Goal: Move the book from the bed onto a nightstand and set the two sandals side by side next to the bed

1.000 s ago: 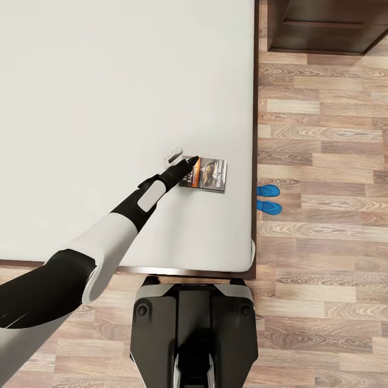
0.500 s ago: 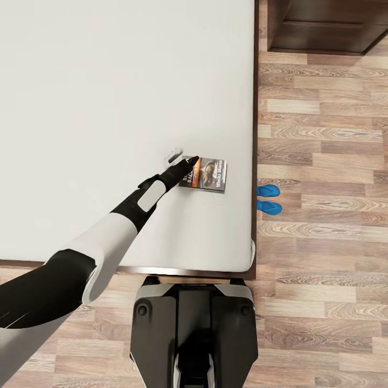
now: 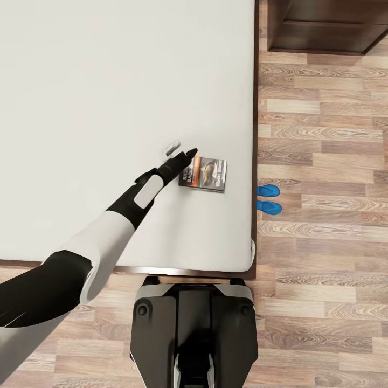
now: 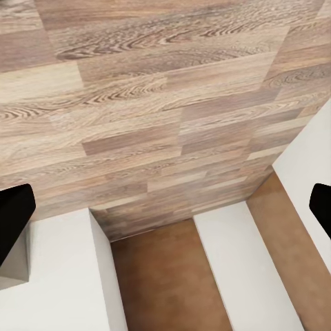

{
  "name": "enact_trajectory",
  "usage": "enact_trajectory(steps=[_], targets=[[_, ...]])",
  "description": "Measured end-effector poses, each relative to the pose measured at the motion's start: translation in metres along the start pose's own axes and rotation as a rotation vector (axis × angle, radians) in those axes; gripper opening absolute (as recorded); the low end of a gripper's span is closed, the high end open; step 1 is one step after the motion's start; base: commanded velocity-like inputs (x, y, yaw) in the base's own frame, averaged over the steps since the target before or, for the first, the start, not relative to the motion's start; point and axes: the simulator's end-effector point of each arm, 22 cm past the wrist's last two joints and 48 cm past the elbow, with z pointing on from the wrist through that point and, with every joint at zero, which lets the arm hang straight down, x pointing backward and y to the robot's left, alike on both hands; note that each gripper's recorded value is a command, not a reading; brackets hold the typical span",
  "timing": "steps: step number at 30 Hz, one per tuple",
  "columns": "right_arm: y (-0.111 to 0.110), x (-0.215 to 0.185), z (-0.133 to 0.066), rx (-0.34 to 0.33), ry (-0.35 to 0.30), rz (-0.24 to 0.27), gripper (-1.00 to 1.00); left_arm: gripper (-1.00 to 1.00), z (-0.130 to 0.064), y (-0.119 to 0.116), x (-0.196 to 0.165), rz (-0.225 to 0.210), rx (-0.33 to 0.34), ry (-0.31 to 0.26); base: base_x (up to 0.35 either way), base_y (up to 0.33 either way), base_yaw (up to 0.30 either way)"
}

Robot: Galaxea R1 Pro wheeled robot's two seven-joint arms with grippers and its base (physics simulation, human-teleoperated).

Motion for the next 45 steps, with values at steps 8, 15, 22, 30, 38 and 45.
enact_trajectory(steps=[8,15,22,30,38,45], targets=[[0.000,0.000,0.000,0.000,0.000,0.000,1.00,1.00,-0.001,0.000,-0.003,0.004,0.001,-0.003,0.000,0.000,0.000],[0.000,0.000,0.000,0.000,0.000,0.001,1.00,1.00,-0.001,0.000,-0.003,0.005,0.002,-0.004,0.000,0.000,0.000],[0.000,0.000,0.000,0.000,0.000,0.001,1.00,1.00,-0.001,0.003,-0.003,0.005,-0.002,-0.003,0.000,0.000,0.000],[0.000,0.000,0.000,0.000,0.000,0.001,1.00,1.00,-0.004,0.016,-0.010,0.013,-0.019,-0.012,0.000,0.000,0.000],[0.000,0.000,0.000,-0.002,0.000,0.001,1.00,1.00,-0.006,0.027,-0.007,0.011,-0.035,-0.009,0.000,0.000,0.000],[0.001,0.000,0.000,-0.004,-0.001,0.000,1.00,1.00,-0.008,0.039,0.000,0.008,-0.059,0.003,0.000,0.000,0.000]])
